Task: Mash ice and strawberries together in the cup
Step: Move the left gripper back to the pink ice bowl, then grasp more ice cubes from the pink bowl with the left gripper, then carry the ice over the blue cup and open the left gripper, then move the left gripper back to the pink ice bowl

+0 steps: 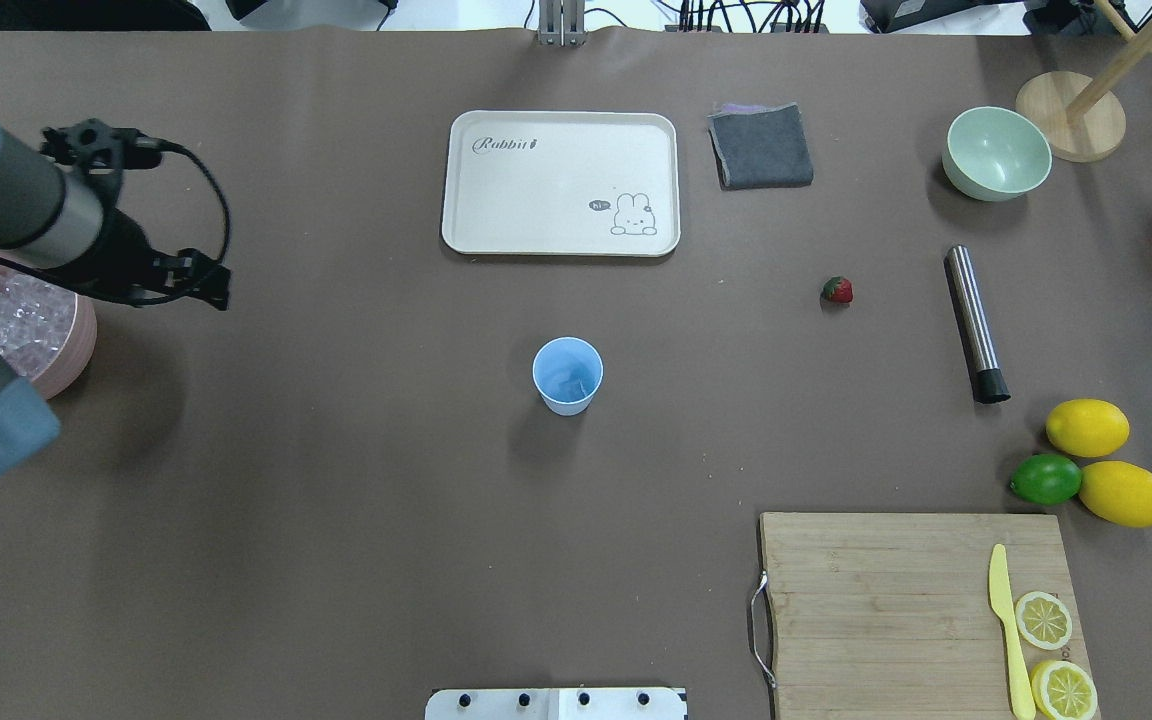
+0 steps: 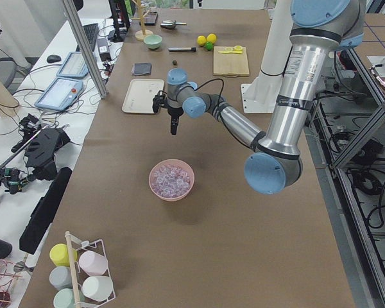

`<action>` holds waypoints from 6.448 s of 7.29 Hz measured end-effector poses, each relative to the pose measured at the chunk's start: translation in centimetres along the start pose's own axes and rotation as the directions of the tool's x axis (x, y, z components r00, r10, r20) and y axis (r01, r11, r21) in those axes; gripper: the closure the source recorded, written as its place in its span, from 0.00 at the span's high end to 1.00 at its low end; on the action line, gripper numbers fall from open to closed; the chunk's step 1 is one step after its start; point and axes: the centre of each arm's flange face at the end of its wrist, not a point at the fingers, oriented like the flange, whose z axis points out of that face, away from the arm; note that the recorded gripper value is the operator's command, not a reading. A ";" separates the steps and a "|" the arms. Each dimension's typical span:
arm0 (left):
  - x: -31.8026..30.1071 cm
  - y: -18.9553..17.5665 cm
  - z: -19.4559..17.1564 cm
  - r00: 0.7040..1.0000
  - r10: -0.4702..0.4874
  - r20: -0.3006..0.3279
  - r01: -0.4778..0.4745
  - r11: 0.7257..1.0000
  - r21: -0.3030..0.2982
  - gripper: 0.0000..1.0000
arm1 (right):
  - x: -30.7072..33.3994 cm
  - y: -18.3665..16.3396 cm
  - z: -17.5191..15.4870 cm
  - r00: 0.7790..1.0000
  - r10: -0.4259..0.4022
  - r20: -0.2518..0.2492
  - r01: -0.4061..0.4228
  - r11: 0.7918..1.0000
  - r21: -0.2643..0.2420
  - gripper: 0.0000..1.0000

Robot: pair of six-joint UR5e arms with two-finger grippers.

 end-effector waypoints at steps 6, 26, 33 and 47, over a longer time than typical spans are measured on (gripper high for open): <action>-14.8 3.3 1.0 0.988 -0.066 0.141 0.074 0.996 -0.054 0.84 | -0.3 -0.5 -0.2 1.000 -0.008 -0.001 0.008 1.000 0.005 1.00; -10.7 -0.3 -7.6 1.000 -0.026 0.013 0.025 0.999 0.031 0.00 | -0.9 -0.1 -0.5 0.999 -0.010 0.040 0.009 1.000 0.018 1.00; 29.8 0.6 -2.2 0.976 -0.124 -0.177 0.133 0.990 0.042 0.00 | -1.0 -0.2 -0.5 0.999 -0.011 0.048 0.010 1.000 0.020 1.00; 6.5 -1.2 0.5 0.994 0.106 -0.012 -0.105 0.992 0.063 0.90 | -1.1 0.2 -0.2 0.997 -0.004 0.080 0.003 1.000 0.019 1.00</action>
